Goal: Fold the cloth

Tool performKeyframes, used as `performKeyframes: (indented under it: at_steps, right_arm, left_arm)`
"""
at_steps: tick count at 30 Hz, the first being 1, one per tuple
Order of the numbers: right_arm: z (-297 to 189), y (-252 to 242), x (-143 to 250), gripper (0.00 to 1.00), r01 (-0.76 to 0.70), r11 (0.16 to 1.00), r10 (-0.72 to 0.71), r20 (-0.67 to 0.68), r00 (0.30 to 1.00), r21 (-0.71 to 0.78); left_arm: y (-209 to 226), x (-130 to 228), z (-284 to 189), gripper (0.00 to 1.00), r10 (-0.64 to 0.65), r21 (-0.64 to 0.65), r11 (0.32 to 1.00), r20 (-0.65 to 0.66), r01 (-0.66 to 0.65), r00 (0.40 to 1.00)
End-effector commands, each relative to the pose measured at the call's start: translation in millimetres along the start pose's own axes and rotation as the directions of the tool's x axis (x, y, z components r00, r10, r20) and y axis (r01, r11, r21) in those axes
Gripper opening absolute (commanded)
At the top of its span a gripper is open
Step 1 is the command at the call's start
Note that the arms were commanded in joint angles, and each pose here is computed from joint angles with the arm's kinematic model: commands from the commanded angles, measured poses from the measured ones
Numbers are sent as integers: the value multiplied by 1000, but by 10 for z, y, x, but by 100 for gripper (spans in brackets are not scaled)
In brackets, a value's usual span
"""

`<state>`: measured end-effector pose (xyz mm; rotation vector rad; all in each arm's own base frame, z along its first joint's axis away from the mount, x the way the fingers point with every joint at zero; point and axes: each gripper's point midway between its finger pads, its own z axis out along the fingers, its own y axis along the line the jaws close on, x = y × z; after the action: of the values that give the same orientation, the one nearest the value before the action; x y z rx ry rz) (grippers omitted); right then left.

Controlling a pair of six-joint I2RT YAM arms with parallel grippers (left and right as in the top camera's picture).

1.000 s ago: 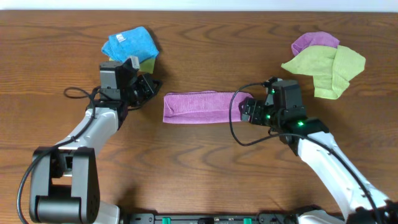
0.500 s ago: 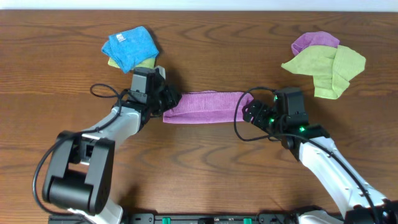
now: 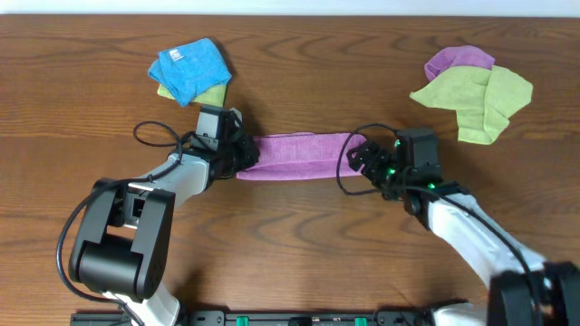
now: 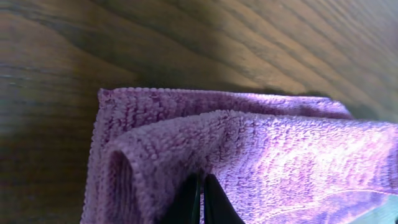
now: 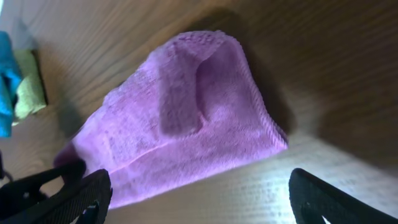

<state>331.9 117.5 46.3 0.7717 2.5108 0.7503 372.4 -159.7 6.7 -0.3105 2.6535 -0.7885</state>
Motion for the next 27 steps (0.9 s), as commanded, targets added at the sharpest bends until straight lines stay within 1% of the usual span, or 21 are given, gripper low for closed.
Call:
performKeyframes:
  at_steps: [1,4,8,12,18,22,24,27]
  right_arm:
    - [144,-144,93,91,-72,997,73,-49,996,29]
    - [214,-210,118,91,-80,996,82,-60,995,48]
    - [278,-232,122,88,-79,996,82,-62,995,50]
    - [342,-212,87,83,-78,996,80,-51,995,33]
    - [513,-166,104,81,-86,996,86,-48,995,6]
    - [676,-155,132,75,-62,998,62,-41,997,-11]
    - [735,-148,113,69,-54,998,54,-27,998,-21]
    - [783,-95,69,46,-31,998,31,-7,999,-53]
  left_arm:
    - [59,-14,25,6,28,-41,999,1,-28,1000]
    - [116,23,22,6,19,-67,998,-11,-20,1000]
    - [126,37,21,6,27,-71,997,-17,-29,999]
    - [125,37,21,5,28,-70,997,-17,-29,999]
    - [126,38,21,5,27,-70,997,-18,-28,999]
    - [144,67,19,6,21,-77,997,-29,-23,999]
    - [156,86,17,6,17,-82,996,-37,-20,999]
    - [170,109,15,6,13,-88,996,-46,-17,999]
